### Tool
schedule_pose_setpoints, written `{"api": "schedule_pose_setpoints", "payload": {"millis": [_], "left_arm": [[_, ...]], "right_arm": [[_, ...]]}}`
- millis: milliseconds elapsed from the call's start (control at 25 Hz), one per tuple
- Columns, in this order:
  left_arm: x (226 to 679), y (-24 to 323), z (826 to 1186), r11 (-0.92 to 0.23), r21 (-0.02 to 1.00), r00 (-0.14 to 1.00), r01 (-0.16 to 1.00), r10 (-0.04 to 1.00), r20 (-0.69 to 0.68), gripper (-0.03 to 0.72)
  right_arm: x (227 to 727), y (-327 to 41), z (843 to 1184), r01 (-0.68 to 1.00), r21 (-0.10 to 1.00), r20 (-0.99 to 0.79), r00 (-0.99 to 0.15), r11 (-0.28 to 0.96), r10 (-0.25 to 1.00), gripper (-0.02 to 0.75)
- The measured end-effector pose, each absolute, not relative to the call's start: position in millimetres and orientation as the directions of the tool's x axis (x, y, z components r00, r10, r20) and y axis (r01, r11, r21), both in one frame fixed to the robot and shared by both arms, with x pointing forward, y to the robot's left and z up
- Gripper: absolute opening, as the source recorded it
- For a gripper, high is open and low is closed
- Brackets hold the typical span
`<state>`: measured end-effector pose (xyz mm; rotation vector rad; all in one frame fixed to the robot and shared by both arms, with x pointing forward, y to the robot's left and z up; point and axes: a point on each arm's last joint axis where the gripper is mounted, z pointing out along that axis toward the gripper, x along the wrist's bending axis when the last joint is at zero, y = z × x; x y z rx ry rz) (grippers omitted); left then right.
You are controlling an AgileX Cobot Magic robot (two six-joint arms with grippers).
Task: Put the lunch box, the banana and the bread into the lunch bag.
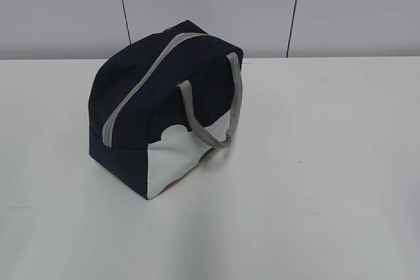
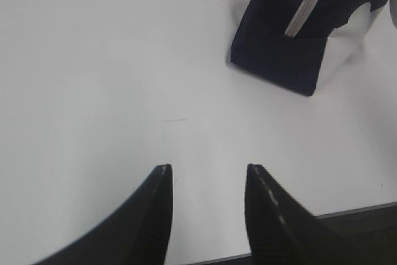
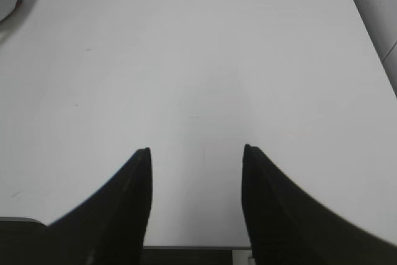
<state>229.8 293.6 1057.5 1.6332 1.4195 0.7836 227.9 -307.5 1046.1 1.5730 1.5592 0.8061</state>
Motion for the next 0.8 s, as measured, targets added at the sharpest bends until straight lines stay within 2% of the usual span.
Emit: {"api": "schedule_pose_setpoints", "payload": {"millis": [800], "left_arm": [[229.8,293.6,1057.5,-0.033,0.879,0.172,0.476,0.983,-0.057,0.299]], "right_arm": [[227.9,-307.5,1046.1,0.512,0.858,-0.079,0.052,0.041,0.996,0.368]]}}
